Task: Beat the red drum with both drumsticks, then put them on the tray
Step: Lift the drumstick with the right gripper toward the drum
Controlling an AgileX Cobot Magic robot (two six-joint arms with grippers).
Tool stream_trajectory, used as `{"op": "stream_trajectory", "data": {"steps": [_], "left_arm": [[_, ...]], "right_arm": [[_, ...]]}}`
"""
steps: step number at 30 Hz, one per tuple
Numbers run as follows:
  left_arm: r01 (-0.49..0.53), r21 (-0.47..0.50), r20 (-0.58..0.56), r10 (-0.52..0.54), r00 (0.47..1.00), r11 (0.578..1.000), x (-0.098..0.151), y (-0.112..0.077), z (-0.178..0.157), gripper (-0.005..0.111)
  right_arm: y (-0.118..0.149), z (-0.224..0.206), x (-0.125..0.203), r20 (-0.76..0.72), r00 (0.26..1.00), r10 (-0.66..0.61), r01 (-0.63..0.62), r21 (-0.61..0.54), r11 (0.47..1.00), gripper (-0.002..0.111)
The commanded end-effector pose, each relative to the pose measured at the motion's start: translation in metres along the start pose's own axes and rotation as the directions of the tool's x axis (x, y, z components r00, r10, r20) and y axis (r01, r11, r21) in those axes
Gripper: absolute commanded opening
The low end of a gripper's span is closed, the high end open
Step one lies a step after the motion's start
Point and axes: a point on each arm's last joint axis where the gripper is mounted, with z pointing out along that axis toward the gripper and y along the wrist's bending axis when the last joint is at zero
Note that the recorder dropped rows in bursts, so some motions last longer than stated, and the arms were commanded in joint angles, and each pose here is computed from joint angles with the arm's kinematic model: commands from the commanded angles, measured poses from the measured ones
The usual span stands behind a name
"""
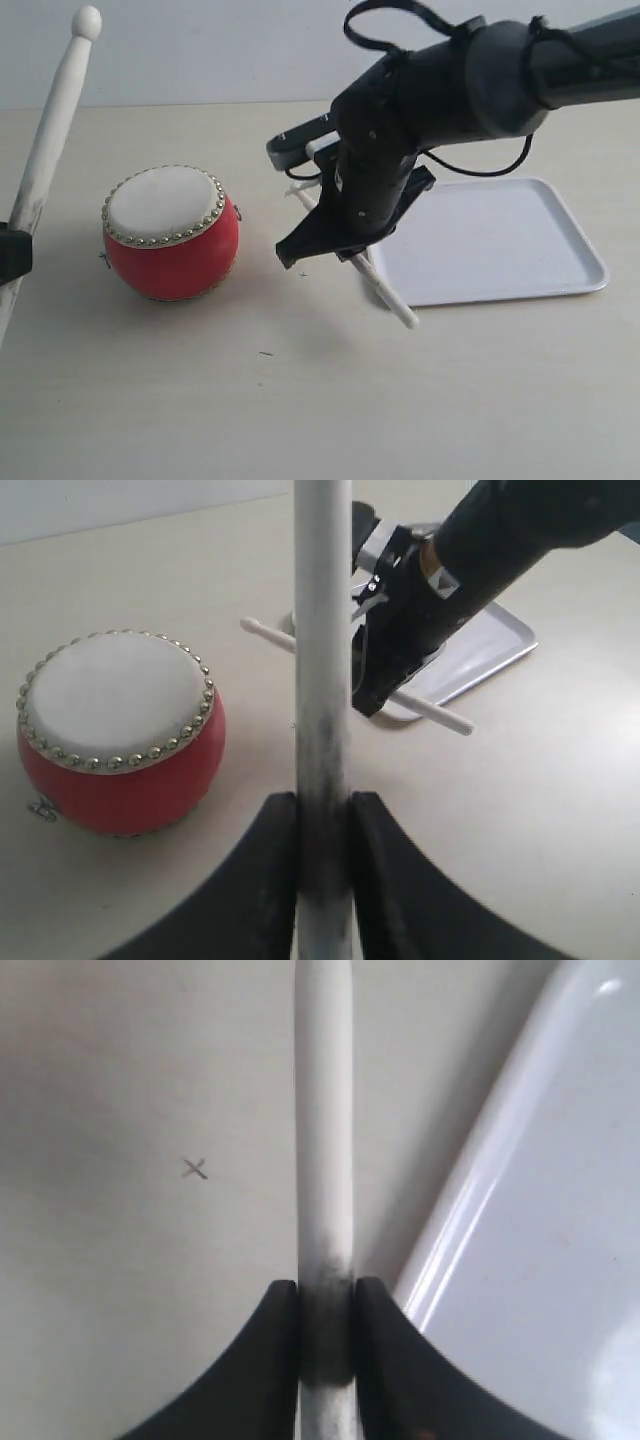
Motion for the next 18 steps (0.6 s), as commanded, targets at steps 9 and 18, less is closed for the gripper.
{"op": "stream_trajectory", "data": {"steps": [9, 18], "left_arm": [[-0.177, -0.084, 0.062, 0.183, 0.981, 0.981, -0.006, 0.007, -0.002, 0.000], [-0.343, -0.375, -0.102, 0.329, 0.939, 0.861, -0.011, 0.034, -0.015, 0.000]], "right_arm": [[-0.001, -0.082, -0.006, 0.189, 0.979, -0.072, 0.098, -0.133, 0.986, 0.000], [0.006, -0.119, -0.003, 0.324, 0.908, -0.267, 0.340, -0.193, 0.921, 0.000]]}}
